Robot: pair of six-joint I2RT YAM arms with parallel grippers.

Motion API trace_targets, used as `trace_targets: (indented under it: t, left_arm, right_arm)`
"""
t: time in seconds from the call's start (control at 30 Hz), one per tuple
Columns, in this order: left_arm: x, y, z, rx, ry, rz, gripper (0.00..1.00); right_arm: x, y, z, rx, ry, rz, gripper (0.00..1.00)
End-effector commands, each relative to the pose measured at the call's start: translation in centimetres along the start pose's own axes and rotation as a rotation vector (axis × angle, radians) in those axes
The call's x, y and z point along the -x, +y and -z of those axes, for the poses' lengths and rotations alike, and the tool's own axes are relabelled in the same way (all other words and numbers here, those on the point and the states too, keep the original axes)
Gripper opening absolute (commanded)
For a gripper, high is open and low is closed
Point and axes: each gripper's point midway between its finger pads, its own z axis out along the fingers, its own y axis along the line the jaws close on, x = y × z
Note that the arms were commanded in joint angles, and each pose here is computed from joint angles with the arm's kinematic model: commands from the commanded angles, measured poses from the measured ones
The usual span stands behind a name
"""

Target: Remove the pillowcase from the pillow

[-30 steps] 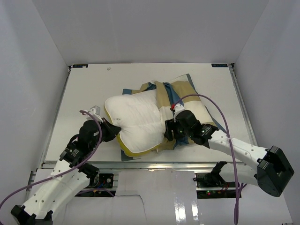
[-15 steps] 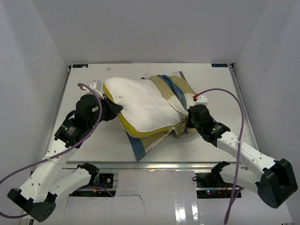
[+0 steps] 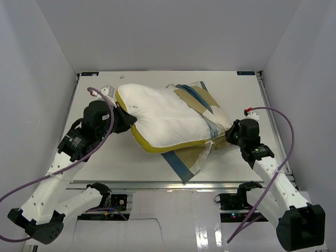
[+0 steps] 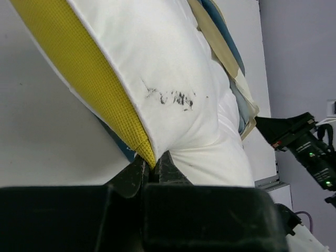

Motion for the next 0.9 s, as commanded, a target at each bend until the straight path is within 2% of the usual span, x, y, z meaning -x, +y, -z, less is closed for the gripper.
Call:
trace_targets:
  t: [0.0,0.03,0.1,0.17,0.2,0.3,0.33,0.37,0.43,0.5,0.53,0.6,0.63,0.67,0.73,0.77,0.87]
  left_arm:
    - [-2.0,1.8,0.4,-0.058,-0.066,0.025,0.00]
    - [-3.2,2.3,0.1,-0.070,-0.048,0.030,0.00]
    - [-6.4,3.5,-0.8,-0.096,0.007,0.055,0.00]
    - [-8.4,3.9,-1.2,-0.124,0.045,0.075,0.00]
    - [-10.0,4.6,-1.8,-0.134,0.071,0.080,0.00]
    - [-10.7,4.7,-1.8,-0.164,0.064,0.092,0.00]
    - [-11.3,4.8,-1.8,-0.170,0.084,0.091,0.00]
    - [-11.4,4.7,-1.8,-0.179,0.091,0.088,0.00]
    - [-11.7,4.5,-1.7,-0.193,0.104,0.075,0.00]
    - [-11.6,4.3,-1.3,-0.210,0.096,0.069,0.00]
    - [-11.6,4.2,-1.2,-0.216,0.099,0.065,0.00]
    - [-11.5,4.1,-0.8,-0.227,0.093,0.058,0.00]
    - [-11.5,4.1,-0.7,-0.228,0.091,0.055,0.00]
    - [-11.4,4.1,-0.5,-0.231,0.084,0.056,0.00]
    - [-11.3,4.2,-0.5,-0.231,0.075,0.067,0.00]
    - [-11.1,4.1,-0.5,-0.230,0.067,0.067,0.00]
    - [-10.8,3.7,-0.5,-0.236,0.077,0.051,0.00]
  right_arm:
    - [1.2,2.7,2.2,0.174,-0.011,0.102,0.33]
    - [1.7,3.8,3.0,0.230,-0.015,0.129,0.47]
    - [3.4,6.2,4.9,0.347,-0.042,0.172,0.64]
    - [4.2,8.4,5.9,0.473,-0.060,0.237,0.68]
    - [5.9,10.0,6.3,0.537,-0.121,0.262,0.74]
    - [7.0,13.1,5.1,0.657,-0.097,0.330,0.81]
    - [7.1,13.9,4.6,0.679,-0.077,0.351,0.88]
    - [5.6,14.6,2.6,0.691,0.002,0.392,0.91]
    - [7.0,16.6,1.7,0.699,0.002,0.449,0.95]
    - [5.8,17.9,-0.9,0.687,0.056,0.515,0.95]
    - [6.9,19.0,-1.2,0.688,0.039,0.533,0.96]
    - [6.2,19.0,-4.5,0.606,0.083,0.559,0.96]
    - [7.9,19.7,-5.3,0.585,0.045,0.592,0.95]
    - [6.3,18.9,-7.8,0.536,0.114,0.600,0.95]
    - [6.7,19.3,-9.7,0.506,0.121,0.608,0.94]
    - [4.8,19.0,-11.7,0.503,0.185,0.608,0.94]
    - [3.5,18.8,-15.3,0.433,0.231,0.608,0.91]
